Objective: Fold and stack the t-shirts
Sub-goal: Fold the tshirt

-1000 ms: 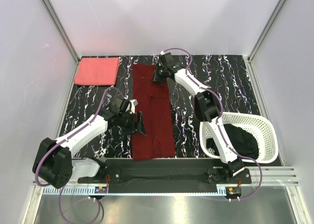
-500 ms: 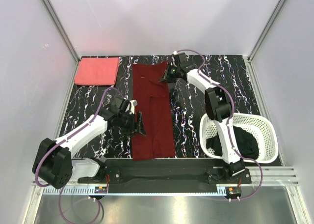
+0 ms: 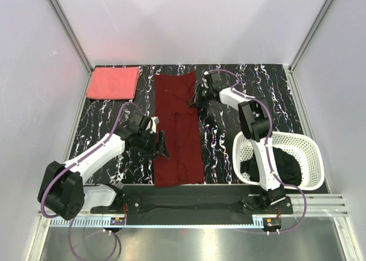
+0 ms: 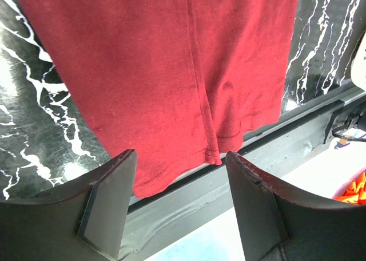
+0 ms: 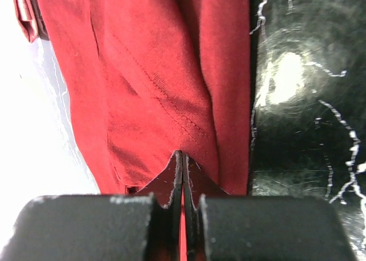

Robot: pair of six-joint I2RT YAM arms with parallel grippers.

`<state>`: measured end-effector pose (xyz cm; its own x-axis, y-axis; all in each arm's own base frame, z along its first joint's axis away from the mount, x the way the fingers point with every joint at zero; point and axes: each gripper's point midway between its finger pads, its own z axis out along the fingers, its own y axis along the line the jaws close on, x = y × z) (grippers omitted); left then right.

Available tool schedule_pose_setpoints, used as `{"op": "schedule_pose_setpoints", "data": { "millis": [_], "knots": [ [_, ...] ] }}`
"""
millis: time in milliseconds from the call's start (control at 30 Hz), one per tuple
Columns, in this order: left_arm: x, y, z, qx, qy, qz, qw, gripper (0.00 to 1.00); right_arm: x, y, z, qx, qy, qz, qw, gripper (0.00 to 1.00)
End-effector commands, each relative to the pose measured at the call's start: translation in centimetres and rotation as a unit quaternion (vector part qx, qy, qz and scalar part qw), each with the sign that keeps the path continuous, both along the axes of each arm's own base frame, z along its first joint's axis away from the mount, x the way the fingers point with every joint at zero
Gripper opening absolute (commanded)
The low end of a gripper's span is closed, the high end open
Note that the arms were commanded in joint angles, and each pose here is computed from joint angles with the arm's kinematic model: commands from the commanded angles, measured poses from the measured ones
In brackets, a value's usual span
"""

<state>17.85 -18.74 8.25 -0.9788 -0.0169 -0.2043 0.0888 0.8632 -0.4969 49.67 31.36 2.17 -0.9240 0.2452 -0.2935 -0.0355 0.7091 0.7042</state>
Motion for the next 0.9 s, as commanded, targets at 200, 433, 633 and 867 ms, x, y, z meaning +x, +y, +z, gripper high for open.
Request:
{"op": "schedule_pose_setpoints", "data": {
  "millis": [200, 433, 633, 867],
  "knots": [
    [5.6, 2.4, 5.5, 0.008, -0.102, 0.05, 0.993, 0.7, 3.3, 0.0, 8.1, 0.044, -0.086, -0.009, 0.995, 0.0],
    [5.6, 4.1, 6.1, 0.0, -0.078, 0.079, 0.994, 0.8, -0.1, -2.6, 12.4, -0.014, -0.043, -0.025, 0.999, 0.23],
    [1.2, 3.8, 3.2, -0.031, 0.0, 0.117, 0.993, 0.78, -11.5, -5.3, 13.4, -0.07, 0.02, 0.055, 0.996, 0.45],
    [-4.2, 3.3, -1.0, -0.067, 0.069, 0.161, 0.982, 0.73, -27.7, -5.4, 10.4, -0.063, 0.079, 0.173, 0.98, 0.61]
  ]
}}
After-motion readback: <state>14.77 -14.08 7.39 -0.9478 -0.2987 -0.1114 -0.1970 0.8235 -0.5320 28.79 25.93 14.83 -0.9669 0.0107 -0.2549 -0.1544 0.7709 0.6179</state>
